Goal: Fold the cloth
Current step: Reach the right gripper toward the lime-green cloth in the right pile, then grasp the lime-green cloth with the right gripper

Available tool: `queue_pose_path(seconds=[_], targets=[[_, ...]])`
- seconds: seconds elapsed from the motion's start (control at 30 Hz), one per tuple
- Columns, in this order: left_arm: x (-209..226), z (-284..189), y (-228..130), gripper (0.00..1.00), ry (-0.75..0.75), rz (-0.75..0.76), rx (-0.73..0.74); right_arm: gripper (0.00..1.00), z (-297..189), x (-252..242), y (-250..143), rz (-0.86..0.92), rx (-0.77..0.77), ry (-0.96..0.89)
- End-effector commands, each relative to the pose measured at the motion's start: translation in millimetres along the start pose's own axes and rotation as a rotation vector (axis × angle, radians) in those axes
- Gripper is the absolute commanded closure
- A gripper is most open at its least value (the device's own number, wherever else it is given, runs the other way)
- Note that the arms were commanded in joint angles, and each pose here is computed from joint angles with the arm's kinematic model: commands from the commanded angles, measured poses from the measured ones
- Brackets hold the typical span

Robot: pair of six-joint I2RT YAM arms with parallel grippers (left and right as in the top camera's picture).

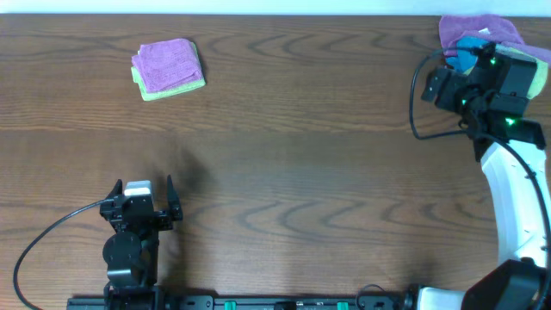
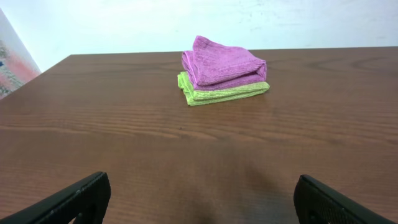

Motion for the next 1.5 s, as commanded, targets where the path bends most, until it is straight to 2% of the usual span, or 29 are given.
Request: queue_pose_path(seconds=[0.0,0.07,0.27,0.47,0.67,0.83,1.23,1.47], targets=[[2,3,-18,0.05,0.005,0.003,0.045,0.01,-6,-1,20,-0.027,-0.063,-0.019],[2,3,-18,0.05,0.005,0.003,0.045,0.01,4,-17,12,0.006,-0.028,-0.129],[2,3,-18,0.05,0.005,0.003,0.045,0.01,49,-50,-20,0.050,0.099,-0.190],[2,3,-18,0.05,0.005,0.003,0.045,0.01,83,-101,-21,0.113,0.150,-0.259],[2,3,-18,0.04,0.005,0.003,0.045,0.01,105,-150,-11,0.102,0.161,-0.312],[2,3,-18,0.05,0.005,0.003,0.045,0.01,129,-187,-24,0.123,0.204,-0.336],[2,3,-18,0.05,0.005,0.003,0.045,0.01,174,-192,-62,0.178,0.232,-0.256],[2,3,-18,0.04,0.005,0.003,0.045,0.08,181,-198,-45,0.165,0.133,-0.276]])
Point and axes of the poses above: each gripper's point midway between its finger pads, its own z axis out along the fingers, its own x axis along the line the jaws close on, y = z × x, the point moved 4 cm from there along -z, back along the fingers, and after that the axes turned 14 degrees about -z, right-handed, at the moved point
